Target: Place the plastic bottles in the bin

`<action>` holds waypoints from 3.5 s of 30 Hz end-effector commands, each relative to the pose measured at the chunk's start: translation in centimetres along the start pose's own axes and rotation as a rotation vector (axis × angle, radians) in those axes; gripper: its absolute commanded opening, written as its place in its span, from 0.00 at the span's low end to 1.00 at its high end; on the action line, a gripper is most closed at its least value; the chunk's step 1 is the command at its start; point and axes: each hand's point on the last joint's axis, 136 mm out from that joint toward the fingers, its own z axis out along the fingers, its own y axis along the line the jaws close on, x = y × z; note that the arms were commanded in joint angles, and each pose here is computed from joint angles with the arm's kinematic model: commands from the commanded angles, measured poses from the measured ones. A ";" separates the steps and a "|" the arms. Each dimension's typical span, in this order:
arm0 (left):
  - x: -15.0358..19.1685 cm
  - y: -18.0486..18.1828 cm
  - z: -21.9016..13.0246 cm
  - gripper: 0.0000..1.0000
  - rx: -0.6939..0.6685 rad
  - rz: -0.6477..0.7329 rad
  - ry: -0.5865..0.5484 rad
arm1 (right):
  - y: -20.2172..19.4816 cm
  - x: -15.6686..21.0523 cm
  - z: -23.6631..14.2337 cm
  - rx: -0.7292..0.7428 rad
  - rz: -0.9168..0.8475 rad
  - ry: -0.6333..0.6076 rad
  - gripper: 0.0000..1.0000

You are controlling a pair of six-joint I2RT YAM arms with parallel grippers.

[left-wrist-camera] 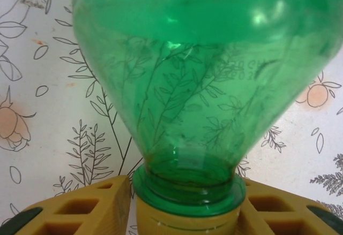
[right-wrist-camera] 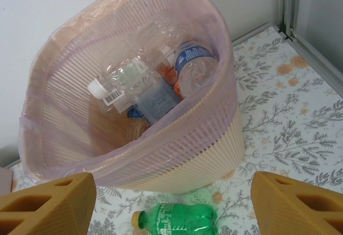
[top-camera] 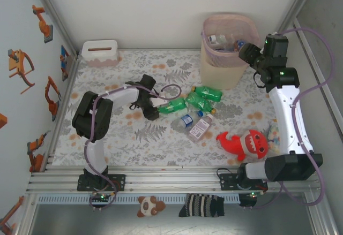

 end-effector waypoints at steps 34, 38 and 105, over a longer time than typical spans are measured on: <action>-5.9 -2.3 -11.2 0.16 -0.036 -0.105 -0.464 | 10.4 0.9 -5.8 -0.684 -0.104 0.008 0.74; -8.6 -2.4 -14.5 0.16 -0.043 -0.139 -0.659 | 12.1 1.3 -6.4 -0.803 -0.047 0.056 0.74; -15.1 -9.4 -26.9 0.60 0.147 -0.081 -1.091 | 18.6 -0.2 -8.7 -0.730 -0.324 -0.041 0.58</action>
